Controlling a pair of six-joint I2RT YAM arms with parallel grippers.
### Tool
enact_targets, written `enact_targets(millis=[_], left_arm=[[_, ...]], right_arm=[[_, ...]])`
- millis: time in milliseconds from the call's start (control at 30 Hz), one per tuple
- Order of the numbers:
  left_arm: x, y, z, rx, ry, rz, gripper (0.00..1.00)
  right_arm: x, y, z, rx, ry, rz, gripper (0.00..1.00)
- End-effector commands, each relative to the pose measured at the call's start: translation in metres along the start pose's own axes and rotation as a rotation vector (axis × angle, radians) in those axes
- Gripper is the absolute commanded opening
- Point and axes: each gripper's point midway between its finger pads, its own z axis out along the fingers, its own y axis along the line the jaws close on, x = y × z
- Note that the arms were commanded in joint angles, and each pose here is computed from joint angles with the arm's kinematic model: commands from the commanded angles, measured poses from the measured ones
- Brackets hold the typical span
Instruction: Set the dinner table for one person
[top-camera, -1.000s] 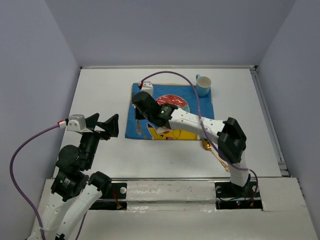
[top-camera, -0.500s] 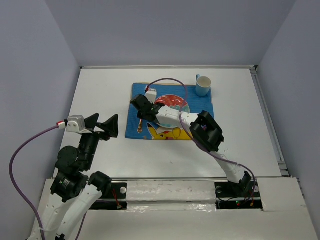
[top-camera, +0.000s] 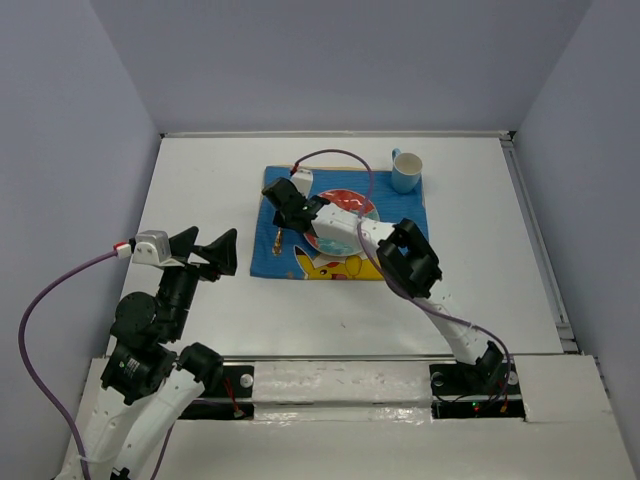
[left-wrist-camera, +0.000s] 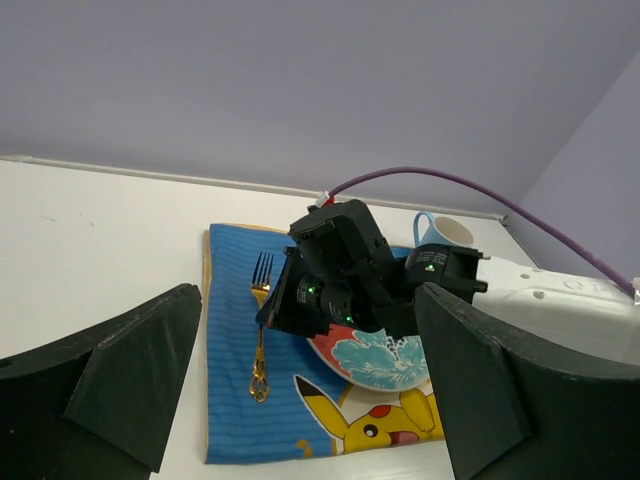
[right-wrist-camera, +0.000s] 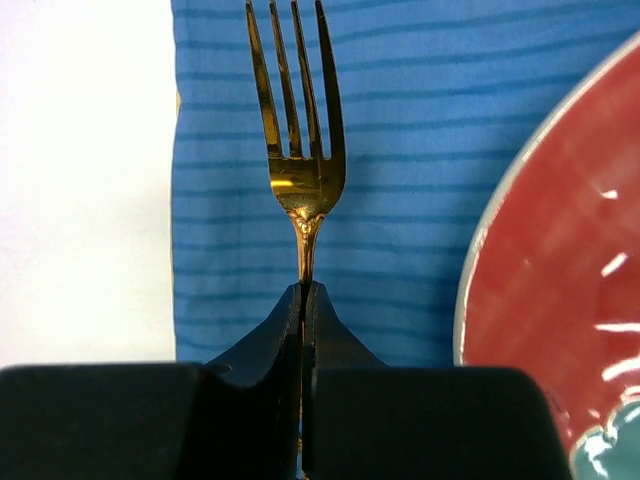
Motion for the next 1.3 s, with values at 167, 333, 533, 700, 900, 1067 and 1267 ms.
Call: enact_targets(millis=[167,333,533,700,900,1067,1267], left_arm=[[-0.005,-0.005,0.004,0.02,-0.023,0.003,0.99],[-0.004,-0.005,0.005,0.02,-0.019,0.004,0.99],[-0.007,-0.006,0.003,0.026,-0.029,0.002,0.99],[-0.014,-0.01,-0.004,0.052,-0.056,-0.014,0.99],[-0.022,-0.019,-0.013,0.105,-0.08,-0.037,0.99],[-0.026,-0.021,-0.018,0.12,-0.096,-0.047,0.99],[-0.026,-0.022,-0.019,0.129,-0.094,-0.05,0.99]], right_arm=[[-0.018,0.015,0.004,-0.049,-0.013,-0.029,0.42],[-0.049,0.048,-0.03,-0.18,-0.03,-0.088,0.56],[-0.102,0.073,-0.107,-0.348,-0.102,-0.167,0.57],[-0.084,-0.025,-0.18,-0.266,-0.107,-0.328,0.56],[-0.002,-0.217,-0.258,0.081,0.213,-0.226,0.56],[0.064,-0.287,-0.324,0.219,0.456,-0.064,0.8],[0.084,-0.312,-0.309,0.297,0.534,-0.124,0.93]])
